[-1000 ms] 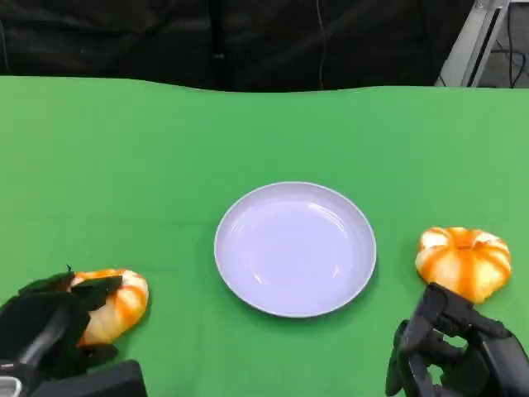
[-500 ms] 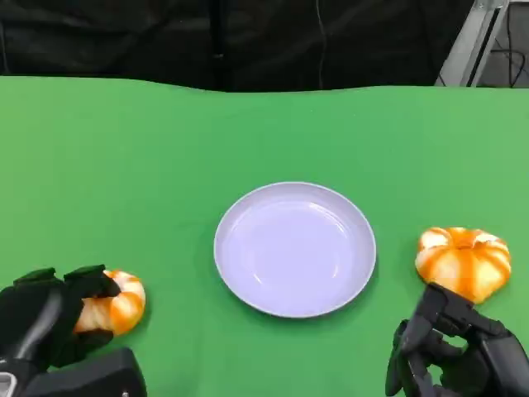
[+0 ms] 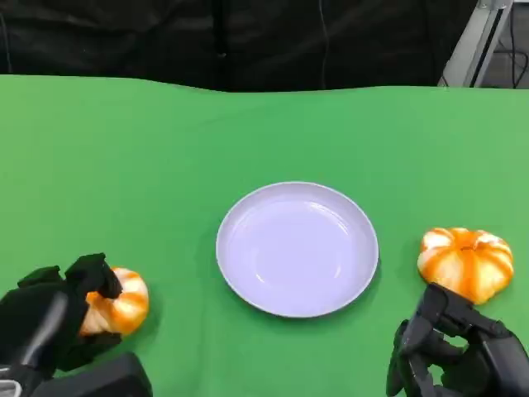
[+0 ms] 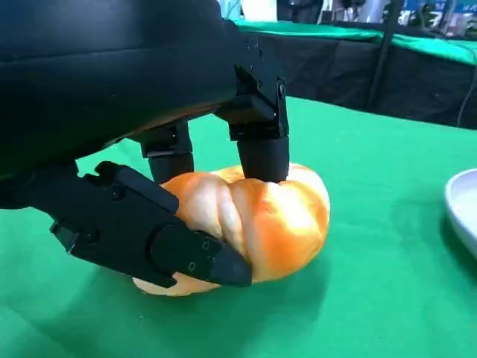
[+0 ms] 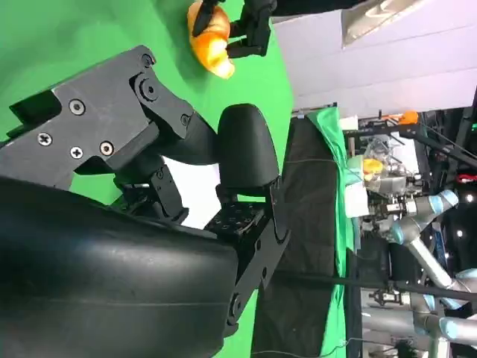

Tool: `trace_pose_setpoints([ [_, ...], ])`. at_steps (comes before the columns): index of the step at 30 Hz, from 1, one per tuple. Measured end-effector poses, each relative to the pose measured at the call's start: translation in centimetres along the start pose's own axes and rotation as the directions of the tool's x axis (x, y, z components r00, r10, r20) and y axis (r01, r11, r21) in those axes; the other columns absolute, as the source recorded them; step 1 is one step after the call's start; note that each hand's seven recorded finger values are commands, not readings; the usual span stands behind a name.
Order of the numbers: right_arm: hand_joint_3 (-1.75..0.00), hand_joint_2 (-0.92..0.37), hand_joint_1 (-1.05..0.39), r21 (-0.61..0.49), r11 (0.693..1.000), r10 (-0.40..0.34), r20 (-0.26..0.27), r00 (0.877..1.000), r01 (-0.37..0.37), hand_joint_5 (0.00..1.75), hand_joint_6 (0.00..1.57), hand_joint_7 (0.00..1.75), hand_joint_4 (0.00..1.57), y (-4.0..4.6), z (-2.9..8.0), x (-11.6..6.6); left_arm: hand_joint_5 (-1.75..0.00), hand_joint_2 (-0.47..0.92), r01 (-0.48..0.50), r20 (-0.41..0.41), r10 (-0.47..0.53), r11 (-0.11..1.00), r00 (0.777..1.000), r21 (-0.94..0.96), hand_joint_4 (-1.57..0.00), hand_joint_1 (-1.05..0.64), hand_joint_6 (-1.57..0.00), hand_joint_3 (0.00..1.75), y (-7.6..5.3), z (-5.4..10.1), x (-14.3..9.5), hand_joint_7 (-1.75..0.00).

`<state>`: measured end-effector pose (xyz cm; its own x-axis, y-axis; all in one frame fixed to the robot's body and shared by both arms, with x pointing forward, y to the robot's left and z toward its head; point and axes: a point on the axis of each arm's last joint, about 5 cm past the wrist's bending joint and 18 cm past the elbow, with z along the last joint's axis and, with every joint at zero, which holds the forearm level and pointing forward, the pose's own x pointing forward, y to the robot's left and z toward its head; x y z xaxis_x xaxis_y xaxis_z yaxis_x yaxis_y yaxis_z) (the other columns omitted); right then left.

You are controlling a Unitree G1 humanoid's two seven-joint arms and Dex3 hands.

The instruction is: Grasp the bread from the table and place it into the plate.

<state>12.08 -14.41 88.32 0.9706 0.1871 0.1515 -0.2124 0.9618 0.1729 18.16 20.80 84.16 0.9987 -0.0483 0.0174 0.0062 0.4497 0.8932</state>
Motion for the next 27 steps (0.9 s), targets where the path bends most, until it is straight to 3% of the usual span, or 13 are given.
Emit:
trace_pose_setpoints([
  [6, -1.21, -0.58, -0.12, -0.002, 1.000, -0.001, 0.000, 1.000, 0.001, 1.75, 0.68, 1.69, 0.84, -0.03, 0.0, 0.0, -1.75, 0.92, -0.025, 0.030, 0.025, 1.000, 0.999, -0.018, -0.69, -0.04, -0.53, 0.26, 0.4, 0.9, -0.1, -1.75],
  [12, -1.21, -0.58, -0.12, -0.002, 1.000, -0.001, 0.000, 1.000, 0.001, 1.75, 0.67, 1.70, 0.84, -0.03, 0.0, 0.0, -1.75, 0.85, -0.079, 0.106, 0.082, 0.996, 0.991, -0.035, -0.71, -0.05, -0.59, 0.43, 1.8, 2.3, 0.5, -1.75],
  [14, -1.21, -0.58, -0.12, -0.002, 1.000, 0.000, 0.000, 1.000, 0.000, 1.75, 0.67, 1.70, 0.84, -0.03, 0.0, 0.0, -1.75, 0.75, -0.100, 0.145, 0.104, 0.994, 0.984, -0.039, -0.72, -0.05, -0.62, 0.61, 2.4, 2.9, 0.7, -1.75],
  [20, -1.21, -0.57, -0.13, 0.001, 1.000, -0.003, 0.013, 1.000, 0.003, 1.75, 0.67, 1.69, 0.84, -0.39, 0.1, 0.3, -1.75, 0.69, -0.149, 0.253, 0.155, 0.988, 0.955, -0.043, -0.74, -0.06, -0.63, 0.76, 4.4, 5.3, 2.3, -1.75],
  [24, -1.22, -0.58, -0.12, 0.007, 1.000, -0.002, -0.004, 1.000, 0.002, 1.75, 0.68, 1.69, 0.84, -0.15, -0.1, -0.2, -1.75, 0.59, -0.150, 0.310, 0.160, 0.987, 0.937, -0.056, -0.73, -0.09, -0.64, 0.93, 5.2, 7.0, 2.7, -1.75],
  [27, -1.22, -0.57, -0.12, 0.003, 1.000, 0.004, -0.007, 1.000, -0.003, 1.75, 0.68, 1.69, 0.85, 0.08, -0.1, -0.2, -1.75, 0.56, -0.151, 0.370, 0.166, 0.986, 0.914, -0.068, -0.74, -0.10, -0.65, 0.97, 5.6, 8.7, 3.8, -1.75],
])
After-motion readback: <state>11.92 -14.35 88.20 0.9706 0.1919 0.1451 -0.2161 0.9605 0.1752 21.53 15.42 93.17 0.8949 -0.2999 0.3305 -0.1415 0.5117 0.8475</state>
